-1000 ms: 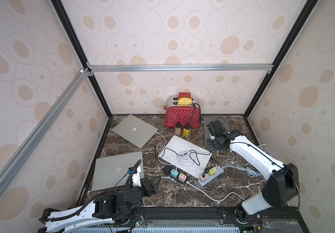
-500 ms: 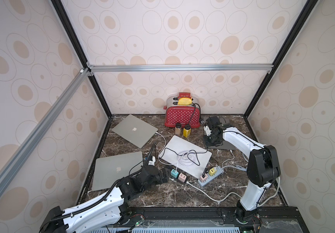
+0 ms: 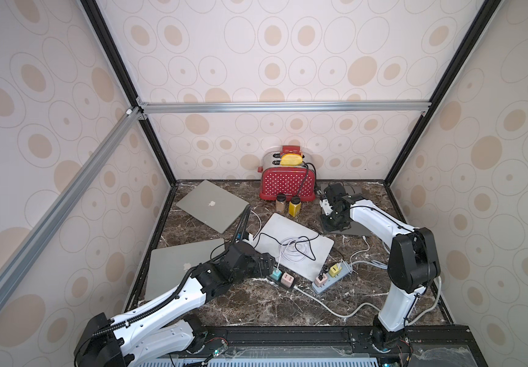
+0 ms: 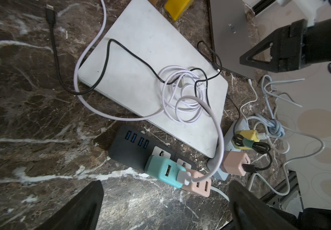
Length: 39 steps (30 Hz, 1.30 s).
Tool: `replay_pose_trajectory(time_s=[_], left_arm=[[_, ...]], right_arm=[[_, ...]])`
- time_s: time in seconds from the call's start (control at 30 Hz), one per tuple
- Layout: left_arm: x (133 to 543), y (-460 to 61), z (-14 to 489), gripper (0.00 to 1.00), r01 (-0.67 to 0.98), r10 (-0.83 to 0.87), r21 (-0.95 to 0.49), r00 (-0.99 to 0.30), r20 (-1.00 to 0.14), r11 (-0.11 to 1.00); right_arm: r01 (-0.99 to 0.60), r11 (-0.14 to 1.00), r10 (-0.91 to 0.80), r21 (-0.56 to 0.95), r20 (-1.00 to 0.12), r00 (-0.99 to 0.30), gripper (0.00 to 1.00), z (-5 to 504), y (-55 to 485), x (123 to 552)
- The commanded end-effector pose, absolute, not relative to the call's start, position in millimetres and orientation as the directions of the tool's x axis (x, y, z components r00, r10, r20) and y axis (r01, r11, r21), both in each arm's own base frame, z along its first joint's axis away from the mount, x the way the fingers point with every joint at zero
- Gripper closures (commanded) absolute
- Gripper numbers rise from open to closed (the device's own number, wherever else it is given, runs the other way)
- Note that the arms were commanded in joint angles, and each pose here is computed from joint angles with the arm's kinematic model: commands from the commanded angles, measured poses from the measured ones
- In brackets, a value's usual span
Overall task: Unplug the laptop charger
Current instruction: Remove the plug from the socket.
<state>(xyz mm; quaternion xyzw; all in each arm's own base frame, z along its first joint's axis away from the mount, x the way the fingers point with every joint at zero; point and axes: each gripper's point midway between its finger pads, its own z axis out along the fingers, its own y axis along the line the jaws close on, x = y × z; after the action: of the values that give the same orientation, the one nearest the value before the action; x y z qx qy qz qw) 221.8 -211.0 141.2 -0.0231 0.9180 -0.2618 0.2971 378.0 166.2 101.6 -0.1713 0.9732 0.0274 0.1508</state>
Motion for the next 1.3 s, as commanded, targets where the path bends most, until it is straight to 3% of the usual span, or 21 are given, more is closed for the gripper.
replay_pose_trajectory(time_s=[0.0, 0.23, 0.37, 0.5, 0.83, 1.27], left_arm=[[219, -205, 146, 0.01, 0.139, -0.148, -0.454, -0.829, -0.540, 0.880], [222, -195, 107, 0.01, 0.076, -0.176, -0.497, -0.880, -0.441, 0.864], [225, -194, 95, 0.01, 0.083, -0.142, -0.460, -0.891, -0.432, 0.884], [227, -196, 82, 0.01, 0.085, -0.101, -0.420, -0.910, -0.401, 0.904], [236, -202, 65, 0.01, 0.070, -0.103, -0.435, -0.927, -0.361, 0.898], [239, -207, 62, 0.01, 0.079, -0.084, -0.429, -0.934, -0.347, 0.900]], right_arm=[[-0.352, 0.936, -0.340, -0.012, -0.294, -0.894, 0.68, 114, 160, 368], [-0.568, 0.820, -0.459, 0.063, -0.520, -0.720, 0.60, 189, 212, 310], [-0.728, 0.660, -0.515, 0.187, -0.593, -0.619, 0.59, 182, 267, 237], [-0.712, 0.621, -0.388, 0.327, -0.662, -0.642, 0.54, 158, 286, 212], [-0.826, 0.520, -0.553, 0.217, -0.651, -0.520, 0.51, 113, 325, 168], [-0.829, 0.546, -0.638, 0.118, -0.583, -0.503, 0.52, 90, 317, 173]])
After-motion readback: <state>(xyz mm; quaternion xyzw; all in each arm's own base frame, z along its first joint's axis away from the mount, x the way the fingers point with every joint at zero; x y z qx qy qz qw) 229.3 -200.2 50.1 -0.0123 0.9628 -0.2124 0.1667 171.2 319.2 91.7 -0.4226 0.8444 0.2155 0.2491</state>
